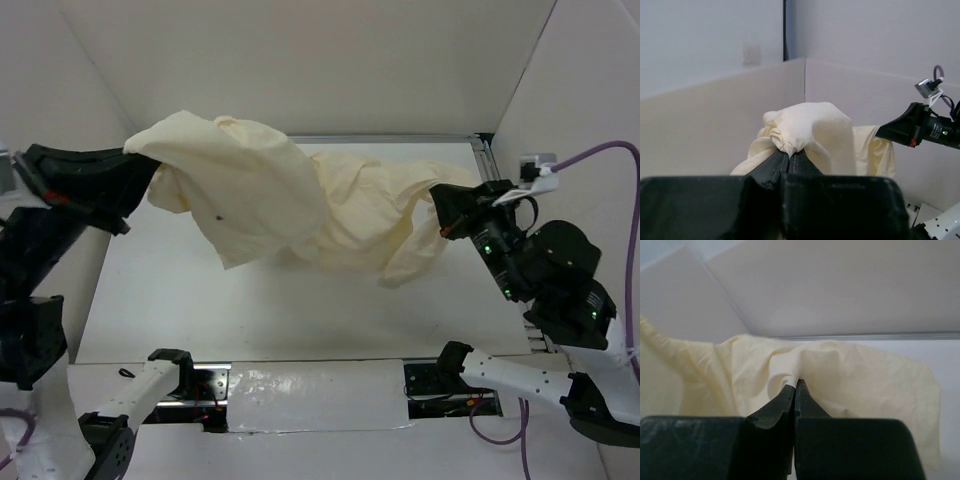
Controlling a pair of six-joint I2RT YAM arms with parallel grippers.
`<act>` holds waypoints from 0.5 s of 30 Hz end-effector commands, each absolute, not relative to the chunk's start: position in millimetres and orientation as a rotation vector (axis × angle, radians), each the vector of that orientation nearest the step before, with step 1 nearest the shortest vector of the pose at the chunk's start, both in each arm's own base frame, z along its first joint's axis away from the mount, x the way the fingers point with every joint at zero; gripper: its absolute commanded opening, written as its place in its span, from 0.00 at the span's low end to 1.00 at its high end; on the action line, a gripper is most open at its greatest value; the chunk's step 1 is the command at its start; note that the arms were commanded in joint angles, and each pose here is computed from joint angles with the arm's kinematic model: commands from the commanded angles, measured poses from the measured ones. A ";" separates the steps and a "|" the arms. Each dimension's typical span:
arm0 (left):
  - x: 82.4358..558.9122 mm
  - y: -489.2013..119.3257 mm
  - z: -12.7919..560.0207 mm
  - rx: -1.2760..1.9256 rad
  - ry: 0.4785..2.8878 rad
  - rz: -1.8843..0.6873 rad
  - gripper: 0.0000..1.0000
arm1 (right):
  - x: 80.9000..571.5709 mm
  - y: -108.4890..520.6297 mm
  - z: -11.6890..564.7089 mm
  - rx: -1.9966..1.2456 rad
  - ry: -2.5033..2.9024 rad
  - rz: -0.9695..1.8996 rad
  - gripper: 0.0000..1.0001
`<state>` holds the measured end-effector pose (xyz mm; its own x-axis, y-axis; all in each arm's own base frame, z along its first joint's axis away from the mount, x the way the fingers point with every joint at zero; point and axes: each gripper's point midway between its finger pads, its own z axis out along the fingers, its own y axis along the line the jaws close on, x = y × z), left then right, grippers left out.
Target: Zip up the jacket
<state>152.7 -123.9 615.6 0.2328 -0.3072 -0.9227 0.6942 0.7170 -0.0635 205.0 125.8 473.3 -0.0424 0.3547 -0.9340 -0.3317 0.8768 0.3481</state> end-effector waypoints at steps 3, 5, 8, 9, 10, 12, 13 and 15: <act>179.3 -128.6 616.9 0.360 1.194 -0.785 0.00 | 208.8 92.5 473.8 0.152 1.527 0.392 0.00; 219.5 -123.6 602.7 0.273 1.262 -0.785 0.00 | 222.2 87.7 460.2 0.221 1.565 0.305 0.00; 289.9 -122.8 559.8 0.178 1.431 -0.798 0.00 | 257.2 73.8 431.0 0.318 1.649 0.176 0.00; 322.0 -124.4 537.6 0.153 1.500 -0.806 0.00 | 272.1 94.5 409.0 0.236 1.726 0.255 0.00; 342.3 -122.4 518.4 0.120 1.544 -0.796 0.00 | 293.9 97.8 392.1 0.231 1.768 0.262 0.00; 397.4 -118.9 464.9 0.035 1.671 -0.777 0.00 | 324.1 87.7 350.1 0.251 1.870 0.288 0.00; 413.7 -118.4 448.6 0.020 1.707 -0.765 0.00 | 344.5 86.8 328.8 0.263 1.906 0.274 0.00; 457.3 -123.1 390.2 0.002 1.830 -0.771 0.00 | 367.1 88.8 277.5 0.243 2.016 0.252 0.00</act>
